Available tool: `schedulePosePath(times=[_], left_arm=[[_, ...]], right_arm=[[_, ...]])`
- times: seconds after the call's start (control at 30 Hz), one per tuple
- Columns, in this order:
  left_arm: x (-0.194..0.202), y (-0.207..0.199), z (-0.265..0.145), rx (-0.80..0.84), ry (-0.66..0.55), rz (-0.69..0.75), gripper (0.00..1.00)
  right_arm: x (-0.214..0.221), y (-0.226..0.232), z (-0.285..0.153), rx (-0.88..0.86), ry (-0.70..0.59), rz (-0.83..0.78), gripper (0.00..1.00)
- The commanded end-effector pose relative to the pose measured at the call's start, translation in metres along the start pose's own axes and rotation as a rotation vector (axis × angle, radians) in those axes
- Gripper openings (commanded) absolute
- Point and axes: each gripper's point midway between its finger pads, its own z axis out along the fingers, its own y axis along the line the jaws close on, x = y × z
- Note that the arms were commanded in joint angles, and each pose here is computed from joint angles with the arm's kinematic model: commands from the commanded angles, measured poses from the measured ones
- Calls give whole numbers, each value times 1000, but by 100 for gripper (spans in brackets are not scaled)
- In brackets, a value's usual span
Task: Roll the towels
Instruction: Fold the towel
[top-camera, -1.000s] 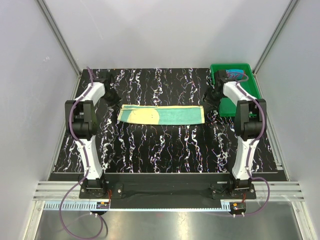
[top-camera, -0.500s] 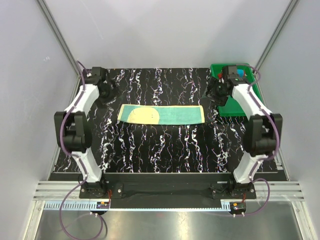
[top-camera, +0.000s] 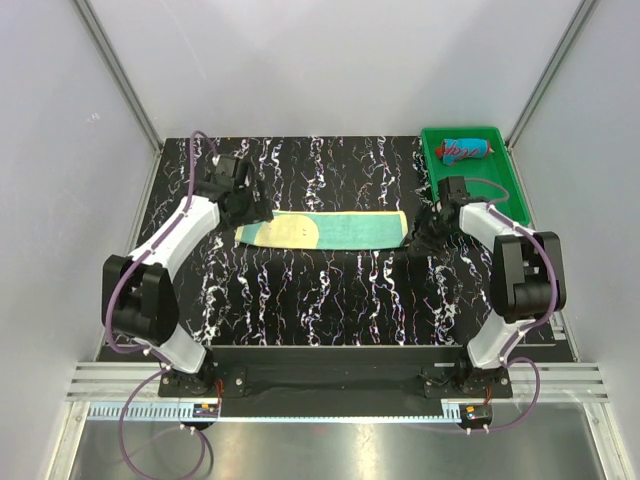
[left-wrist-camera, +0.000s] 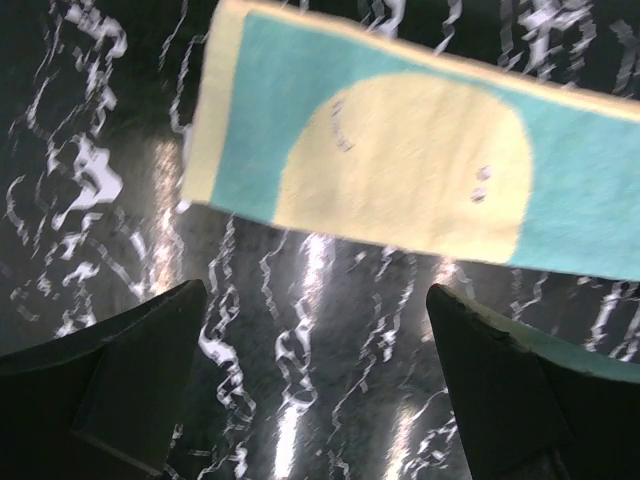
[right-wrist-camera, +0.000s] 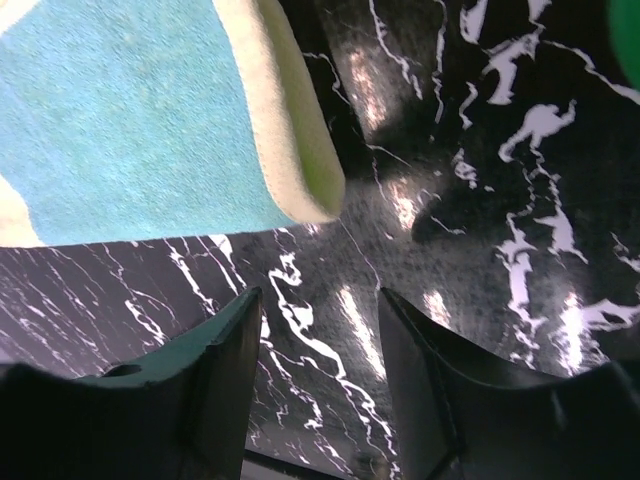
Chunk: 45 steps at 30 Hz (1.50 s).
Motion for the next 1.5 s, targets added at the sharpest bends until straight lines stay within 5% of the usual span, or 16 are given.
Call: schedulePosePath(times=[0.0,0.83,0.93,1.0,1.1,1.47], left_arm=[[-9,17,-23,-39,-63,46,99],[20,49,-30,-100,-23,178,99],[22,49,-31,-99,-22,178,99],[22,49,-32,-95,-24,178,99],[22,48,-32,-88,-25,178,99],[22,45,-41,-63,-48,171,99]], right_arm=[[-18,20,2,-99,-61,-3,56],[-16,-7,45,-9,-42,58,37],[-15,-12,48,9,-38,55,29],[-18,-11,47,12,-43,45,12],[-21,-13,42,39,-52,35,0],[-33,-9,12,80,-101,5,0]])
